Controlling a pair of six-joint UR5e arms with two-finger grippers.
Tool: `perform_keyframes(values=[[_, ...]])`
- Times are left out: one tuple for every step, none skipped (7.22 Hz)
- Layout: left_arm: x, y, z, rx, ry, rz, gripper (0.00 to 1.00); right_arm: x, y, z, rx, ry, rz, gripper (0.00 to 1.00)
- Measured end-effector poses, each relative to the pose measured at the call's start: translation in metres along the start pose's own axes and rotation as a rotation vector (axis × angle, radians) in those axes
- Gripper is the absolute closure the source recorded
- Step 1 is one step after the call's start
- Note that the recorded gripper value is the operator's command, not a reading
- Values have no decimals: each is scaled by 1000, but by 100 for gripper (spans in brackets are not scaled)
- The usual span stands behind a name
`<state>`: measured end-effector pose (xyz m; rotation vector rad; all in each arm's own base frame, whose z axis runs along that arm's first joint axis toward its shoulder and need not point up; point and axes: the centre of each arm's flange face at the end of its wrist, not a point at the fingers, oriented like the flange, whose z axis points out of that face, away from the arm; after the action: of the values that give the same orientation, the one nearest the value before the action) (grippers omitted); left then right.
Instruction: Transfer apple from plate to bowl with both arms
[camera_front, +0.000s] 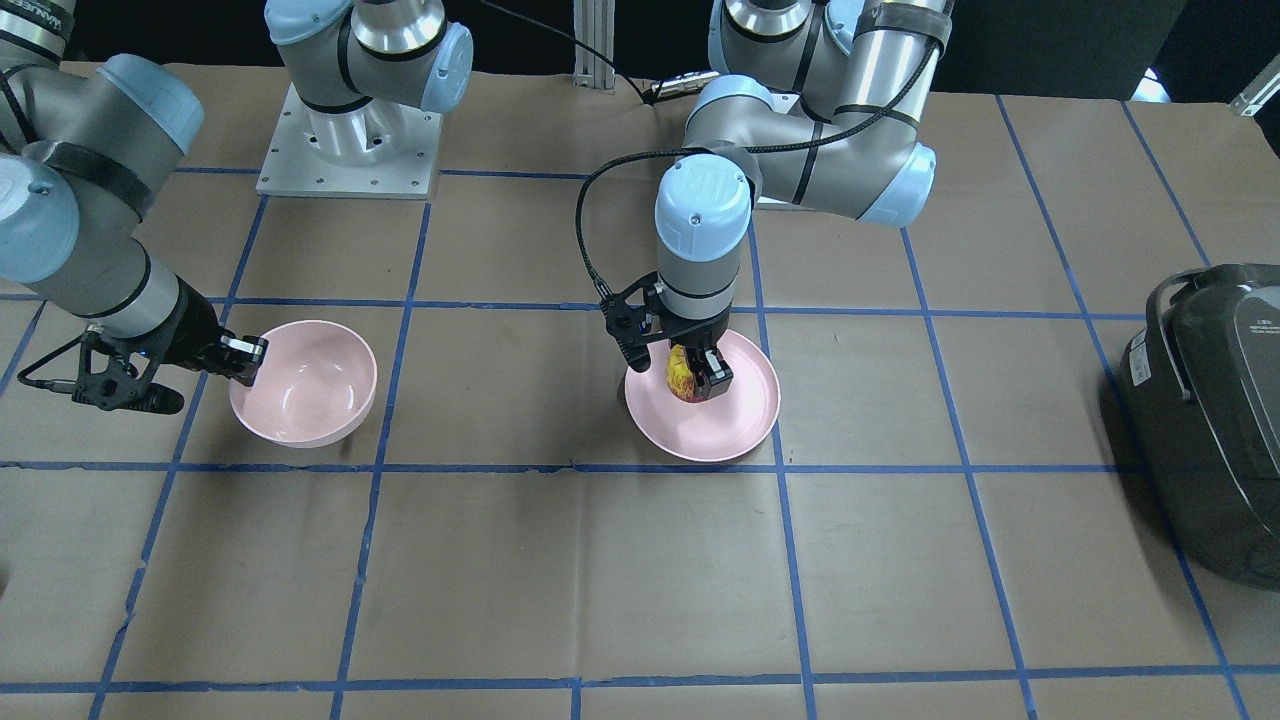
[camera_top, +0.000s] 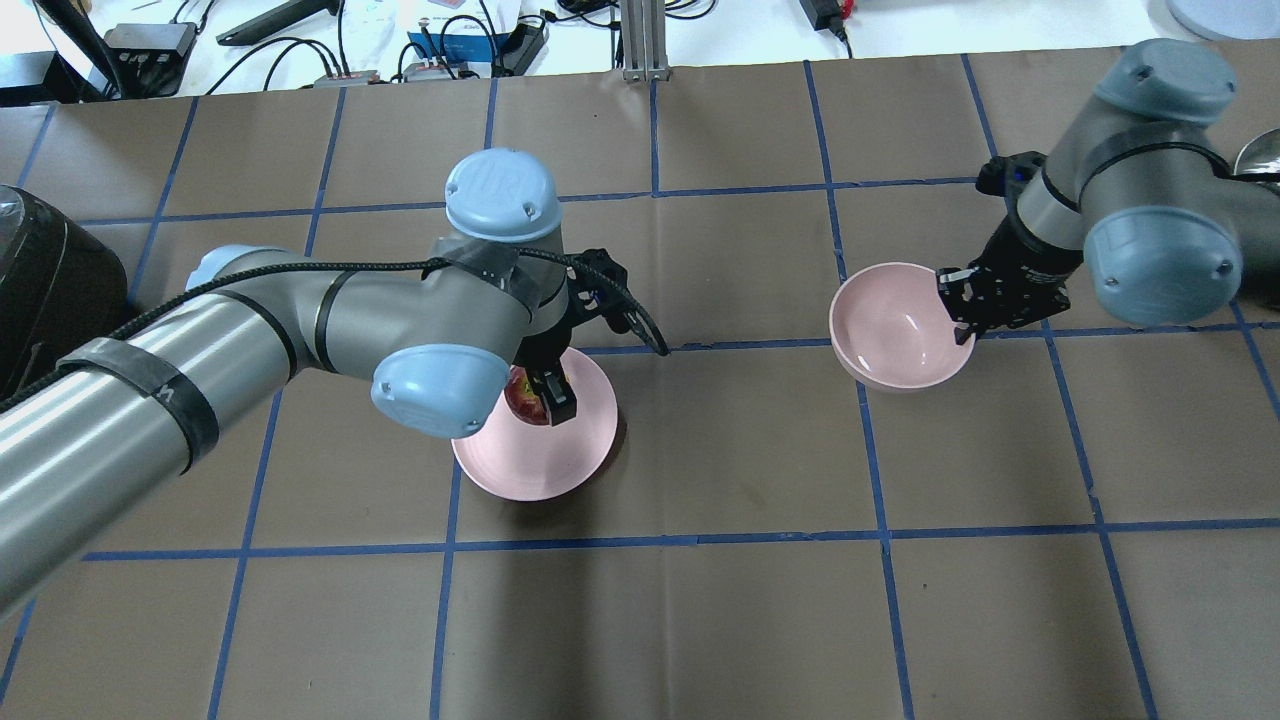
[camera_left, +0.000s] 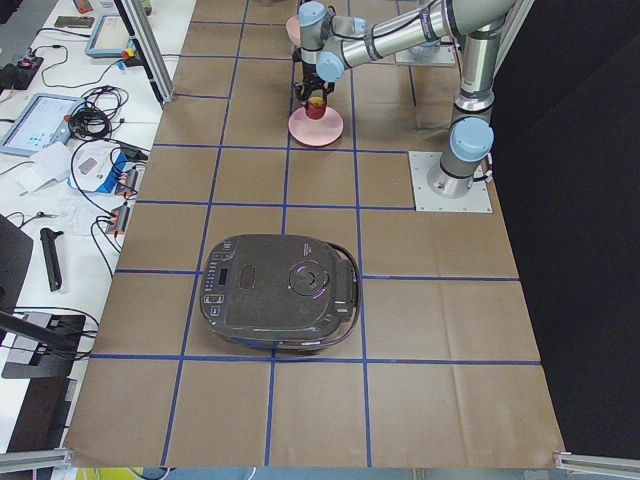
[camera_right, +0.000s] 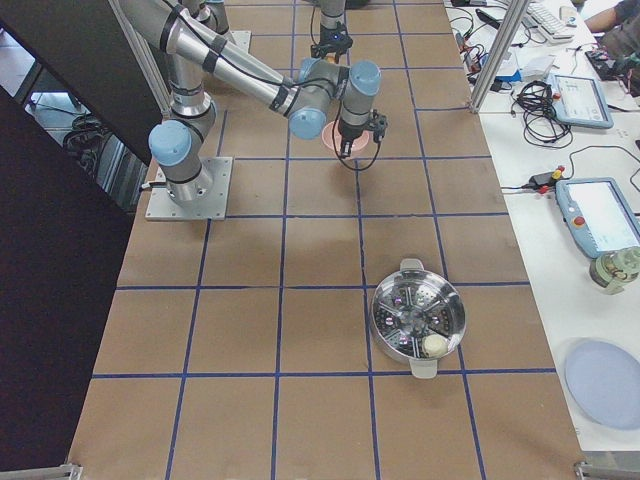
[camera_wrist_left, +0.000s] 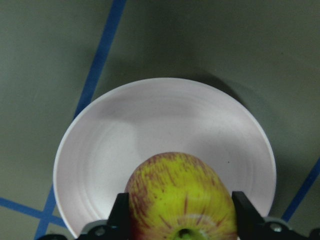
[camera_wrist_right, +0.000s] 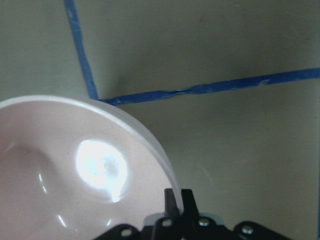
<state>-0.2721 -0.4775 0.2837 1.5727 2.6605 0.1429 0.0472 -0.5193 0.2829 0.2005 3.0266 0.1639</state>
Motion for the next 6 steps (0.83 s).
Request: perform_keyframes(values=[[-8, -6, -33, 1, 7, -131, 59, -26, 5, 7, -14, -11, -14, 92], [-13, -10, -62, 10, 11, -294, 59, -40, 11, 15, -34, -14, -24, 92], [-15, -15, -79, 25, 30, -469, 59, -49, 18, 26, -57, -14, -28, 92], [-13, -20, -83, 37, 66, -639, 59, -62, 26, 39, -77, -10, -35, 80], [-9, -27, -84, 45, 98, -792, 59, -75, 31, 49, -84, -5, -44, 28], [-2, -35, -84, 45, 118, -936, 59, -82, 32, 56, -90, -2, -45, 9]])
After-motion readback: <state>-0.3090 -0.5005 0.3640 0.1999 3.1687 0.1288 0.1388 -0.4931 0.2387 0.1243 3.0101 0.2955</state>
